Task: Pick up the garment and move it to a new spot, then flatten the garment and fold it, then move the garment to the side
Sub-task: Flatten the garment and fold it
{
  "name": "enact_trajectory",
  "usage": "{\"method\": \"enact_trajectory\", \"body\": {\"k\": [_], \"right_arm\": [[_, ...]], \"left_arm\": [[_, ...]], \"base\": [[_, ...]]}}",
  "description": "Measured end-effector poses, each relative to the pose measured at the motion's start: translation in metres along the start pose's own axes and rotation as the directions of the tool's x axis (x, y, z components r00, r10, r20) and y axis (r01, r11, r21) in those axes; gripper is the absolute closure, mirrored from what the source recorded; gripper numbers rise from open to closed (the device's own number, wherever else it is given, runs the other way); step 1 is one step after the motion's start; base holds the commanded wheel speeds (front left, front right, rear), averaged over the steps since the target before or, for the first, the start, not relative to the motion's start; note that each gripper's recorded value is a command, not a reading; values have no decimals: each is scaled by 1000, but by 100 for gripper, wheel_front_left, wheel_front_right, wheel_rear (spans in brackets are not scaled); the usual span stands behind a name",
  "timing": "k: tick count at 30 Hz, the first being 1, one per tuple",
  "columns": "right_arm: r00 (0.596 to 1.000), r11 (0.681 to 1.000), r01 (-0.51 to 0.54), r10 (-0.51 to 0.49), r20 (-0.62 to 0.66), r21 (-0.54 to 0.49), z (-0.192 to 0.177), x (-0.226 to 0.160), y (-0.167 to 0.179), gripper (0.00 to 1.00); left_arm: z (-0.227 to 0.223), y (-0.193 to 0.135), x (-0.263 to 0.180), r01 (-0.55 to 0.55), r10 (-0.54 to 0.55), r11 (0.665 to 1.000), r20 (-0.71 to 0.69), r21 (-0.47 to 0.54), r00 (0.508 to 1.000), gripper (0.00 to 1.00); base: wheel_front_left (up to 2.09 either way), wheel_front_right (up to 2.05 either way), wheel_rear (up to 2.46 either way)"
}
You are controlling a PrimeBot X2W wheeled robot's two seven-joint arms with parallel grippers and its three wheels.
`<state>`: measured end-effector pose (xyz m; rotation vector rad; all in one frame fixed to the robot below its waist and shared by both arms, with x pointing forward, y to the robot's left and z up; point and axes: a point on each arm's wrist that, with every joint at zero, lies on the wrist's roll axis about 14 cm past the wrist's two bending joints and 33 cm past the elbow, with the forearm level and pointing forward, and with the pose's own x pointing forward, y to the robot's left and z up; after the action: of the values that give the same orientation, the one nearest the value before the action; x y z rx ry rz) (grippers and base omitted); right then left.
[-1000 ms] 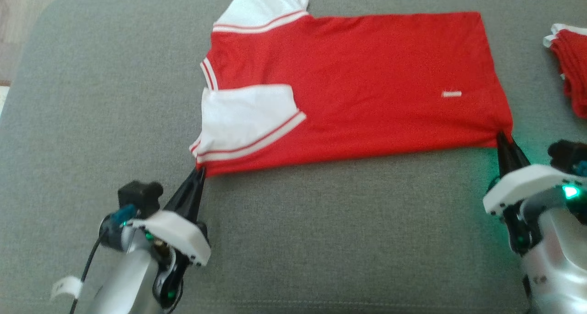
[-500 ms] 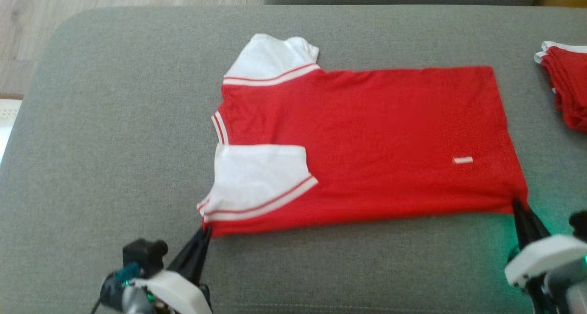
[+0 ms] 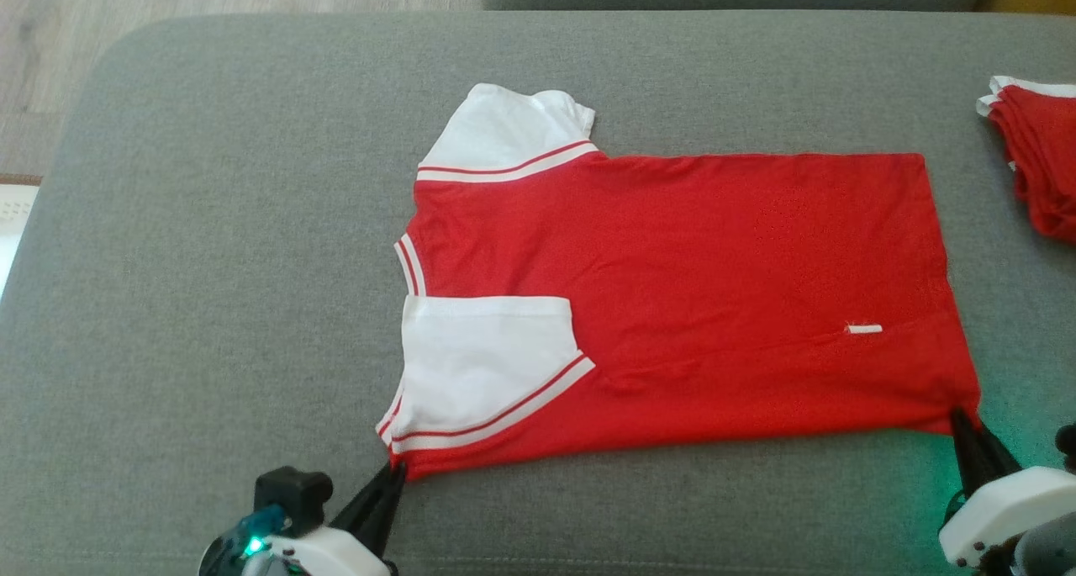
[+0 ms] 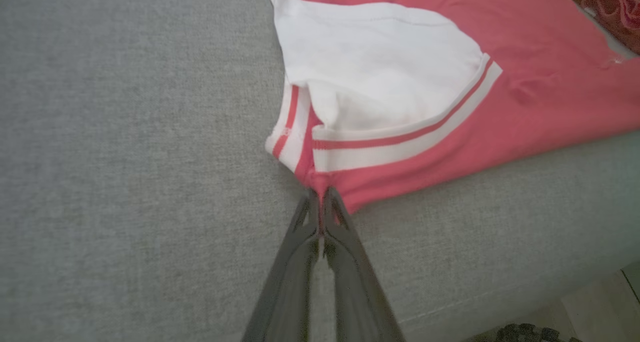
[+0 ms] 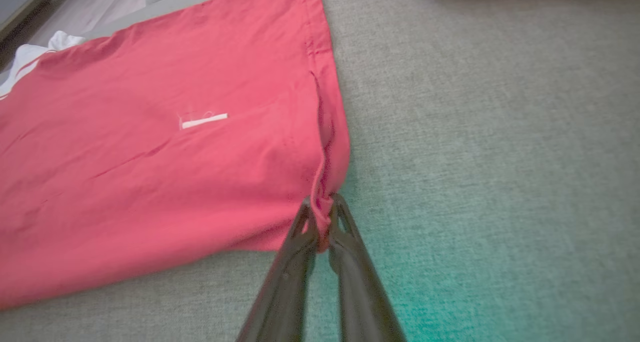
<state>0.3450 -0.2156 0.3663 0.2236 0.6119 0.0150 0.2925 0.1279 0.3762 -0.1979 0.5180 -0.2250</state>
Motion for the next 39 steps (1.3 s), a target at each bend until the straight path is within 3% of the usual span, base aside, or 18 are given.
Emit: {"method": "enact_trajectory", "body": {"k": [1,2,3,12,15,21,26,31,39], "right_arm": [[1000,1000,1,-1,0,-5,1,0,0,0],[1000,1000,4,-3,3,-8,2,-1,0,0],[1000,1000,6,-5,9,-8,4,-2,-1,0],[977,996,27,-7,212,-89,54,-19,1,0],[967,994,11,17,253,-110,62,-19,12,0],[968,990,-36,69,241,-140,61,-3,35,0],[966,988,-40,76,249,-147,69,12,39,0],[972,990,-16,49,228,-141,66,27,29,0],[981,992,45,-21,193,-121,54,42,6,0]], "left_arm": [[-3,-1,0,3,-3,1000,-15,3,1000,53],[-5,-1,1,3,-3,1000,-23,5,1000,5],[-5,0,1,2,-2,1000,-27,5,1000,0],[46,1,5,-14,10,999,122,32,993,0],[89,8,14,-14,-2,997,208,75,978,0],[196,2,54,43,-125,965,308,259,943,0],[247,-3,102,92,-175,941,236,326,956,0],[266,7,157,85,-144,930,140,359,980,0],[208,21,235,124,-80,925,-133,359,988,0]], "base": [[0,0,0],[0,0,0],[0,0,0],[0,0,0],[0,0,0],[0,0,0],[0,0,0],[0,0,0],[0,0,0]]}}
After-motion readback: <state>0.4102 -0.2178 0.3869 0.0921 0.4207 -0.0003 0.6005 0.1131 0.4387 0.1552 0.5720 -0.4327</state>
